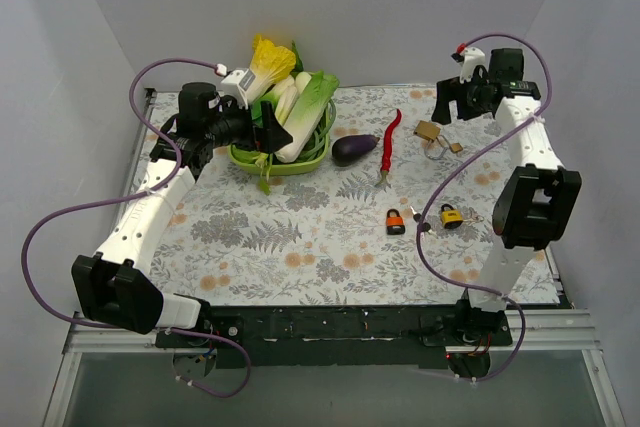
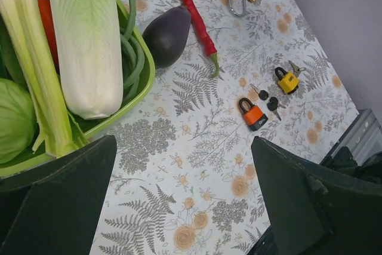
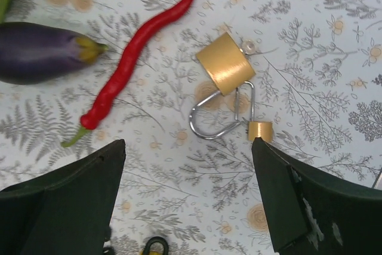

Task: Lock with the key
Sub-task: Place the lock at the center of the board, then pick up the lock from the center of the board.

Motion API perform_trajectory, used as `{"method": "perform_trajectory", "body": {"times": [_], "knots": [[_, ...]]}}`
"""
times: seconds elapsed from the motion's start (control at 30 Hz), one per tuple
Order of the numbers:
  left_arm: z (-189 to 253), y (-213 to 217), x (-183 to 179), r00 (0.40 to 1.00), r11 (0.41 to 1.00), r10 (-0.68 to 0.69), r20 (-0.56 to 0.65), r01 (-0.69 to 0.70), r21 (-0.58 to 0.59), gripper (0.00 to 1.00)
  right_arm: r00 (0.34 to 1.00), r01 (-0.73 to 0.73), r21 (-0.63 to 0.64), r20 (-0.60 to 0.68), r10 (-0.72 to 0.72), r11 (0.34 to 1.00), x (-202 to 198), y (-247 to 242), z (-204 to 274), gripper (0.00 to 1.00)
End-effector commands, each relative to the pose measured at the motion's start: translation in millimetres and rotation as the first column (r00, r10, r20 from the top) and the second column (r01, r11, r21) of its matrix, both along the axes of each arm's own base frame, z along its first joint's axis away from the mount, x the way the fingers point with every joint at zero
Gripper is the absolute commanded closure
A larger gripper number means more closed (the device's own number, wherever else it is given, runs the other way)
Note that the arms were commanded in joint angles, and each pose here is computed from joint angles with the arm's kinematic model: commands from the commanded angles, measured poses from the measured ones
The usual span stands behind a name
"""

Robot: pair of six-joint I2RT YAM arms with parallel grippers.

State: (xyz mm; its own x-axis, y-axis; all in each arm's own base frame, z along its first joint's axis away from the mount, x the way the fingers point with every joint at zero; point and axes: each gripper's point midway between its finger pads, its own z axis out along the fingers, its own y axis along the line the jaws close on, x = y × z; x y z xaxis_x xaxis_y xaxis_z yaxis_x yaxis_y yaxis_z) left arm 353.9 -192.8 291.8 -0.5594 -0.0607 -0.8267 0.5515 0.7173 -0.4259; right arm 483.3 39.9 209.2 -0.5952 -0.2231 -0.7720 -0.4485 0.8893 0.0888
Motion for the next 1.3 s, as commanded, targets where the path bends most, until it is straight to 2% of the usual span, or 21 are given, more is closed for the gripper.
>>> {"method": "perform_trajectory", "body": {"times": [0.0, 0.03, 0.17, 0.23, 0.53, 1.27], "knots": [[3.6, 9.4, -2.4, 0.999, 0.999, 0.012, 0.039, -0.014, 0.042, 0.02, 0.996, 0.018, -0.082, -0.087, -0.025, 0.996, 12.4, -34.0, -33.6, 0.09], [4.3, 7.3, -6.1, 0.999, 0.999, -0.01, 0.043, 0.008, 0.037, 0.02, 0.989, 0.041, -0.065, -0.142, -0.05, 0.997, 14.1, -39.3, -51.9, 0.12], [-0.9, 6.9, -9.9, 0.999, 0.999, -0.019, 0.031, 0.018, 0.038, 0.02, 0.976, 0.101, -0.1, -0.181, -0.118, 0.99, 26.2, -66.6, -76.8, 0.23], [-3.8, 6.1, -11.9, 0.999, 0.999, -0.029, 0.02, 0.028, 0.038, 0.02, 0.97, 0.109, -0.129, -0.203, -0.134, 0.986, 25.6, -72.2, -93.9, 0.24], [-13.5, 0.9, -14.4, 0.998, 0.997, -0.068, -0.01, 0.068, 0.029, 0.02, 0.958, 0.132, -0.197, -0.228, -0.176, 0.972, 31.4, -94.4, -132.1, 0.4], [-22.9, 0.3, -14.2, 0.997, 0.996, -0.077, -0.027, 0.078, 0.037, 0.02, 0.949, 0.116, -0.251, -0.257, -0.181, 0.961, 37.5, -104.0, -182.9, 0.41]]}}
